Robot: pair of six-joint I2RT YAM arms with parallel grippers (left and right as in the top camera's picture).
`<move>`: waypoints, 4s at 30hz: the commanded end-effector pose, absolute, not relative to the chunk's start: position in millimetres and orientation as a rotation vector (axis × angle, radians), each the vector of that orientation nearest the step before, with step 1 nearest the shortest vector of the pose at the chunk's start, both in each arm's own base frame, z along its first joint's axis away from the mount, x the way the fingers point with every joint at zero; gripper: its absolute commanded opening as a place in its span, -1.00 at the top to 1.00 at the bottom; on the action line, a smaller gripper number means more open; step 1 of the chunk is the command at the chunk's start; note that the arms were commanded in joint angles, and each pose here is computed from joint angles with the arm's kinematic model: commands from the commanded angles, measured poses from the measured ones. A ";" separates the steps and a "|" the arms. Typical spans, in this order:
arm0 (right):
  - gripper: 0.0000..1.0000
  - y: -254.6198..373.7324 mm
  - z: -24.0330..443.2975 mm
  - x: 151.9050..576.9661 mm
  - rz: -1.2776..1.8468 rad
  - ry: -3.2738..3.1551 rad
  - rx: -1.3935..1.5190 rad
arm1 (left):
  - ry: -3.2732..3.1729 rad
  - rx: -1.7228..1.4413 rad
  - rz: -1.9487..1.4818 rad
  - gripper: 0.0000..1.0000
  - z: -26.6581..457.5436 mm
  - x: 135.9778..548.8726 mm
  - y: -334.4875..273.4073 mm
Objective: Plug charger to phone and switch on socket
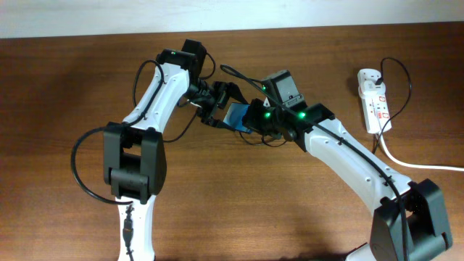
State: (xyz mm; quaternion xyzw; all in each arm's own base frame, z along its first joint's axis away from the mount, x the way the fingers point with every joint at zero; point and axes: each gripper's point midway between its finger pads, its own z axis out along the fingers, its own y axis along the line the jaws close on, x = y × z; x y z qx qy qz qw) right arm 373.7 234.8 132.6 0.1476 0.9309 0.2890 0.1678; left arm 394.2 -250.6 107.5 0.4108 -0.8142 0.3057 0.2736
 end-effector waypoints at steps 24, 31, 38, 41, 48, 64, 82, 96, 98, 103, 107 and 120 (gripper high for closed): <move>0.92 218.2 155.5 396.9 0.959 2.568 0.384 | -2.454 0.576 1.088 -0.99 122.5 397.0 -264.8; 0.92 169.5 172.7 391.8 0.896 2.560 0.402 | -2.566 0.392 1.357 -0.90 135.7 437.4 -245.5; 0.92 113.5 215.6 379.5 0.841 2.462 0.470 | -2.401 0.154 1.919 -0.89 193.4 463.9 -189.9; 0.92 91.5 262.7 370.5 0.850 2.315 0.456 | -2.329 0.010 2.113 -0.89 216.2 463.2 -180.3; 0.92 57.2 356.7 301.8 0.781 2.010 0.368 | -2.707 -0.244 2.003 -0.98 255.4 454.2 -175.7; 0.92 144.2 245.8 444.2 1.657 1.561 1.153 | -2.897 -0.079 1.848 -0.94 255.9 484.2 -236.1; 0.92 189.6 277.7 441.9 1.845 1.521 1.125 | -2.800 0.228 1.832 -0.50 248.7 493.3 -287.0; 0.92 212.3 264.7 432.4 1.857 1.584 1.186 | -2.831 0.286 1.802 0.31 245.0 497.7 -286.0; 0.92 215.5 264.8 431.0 1.861 1.589 1.183 | -2.835 0.290 1.797 0.30 244.4 497.4 -287.7; 0.92 216.4 272.4 430.5 1.901 1.562 1.178 | -2.858 0.296 1.780 0.39 242.4 497.4 -291.6; 0.92 218.4 272.3 429.0 1.910 1.576 1.169 | -2.888 0.324 1.763 0.59 240.1 501.3 -289.1; 0.22 218.4 270.1 428.7 1.906 1.587 1.174 | -2.895 0.401 1.748 1.00 238.3 507.9 -280.2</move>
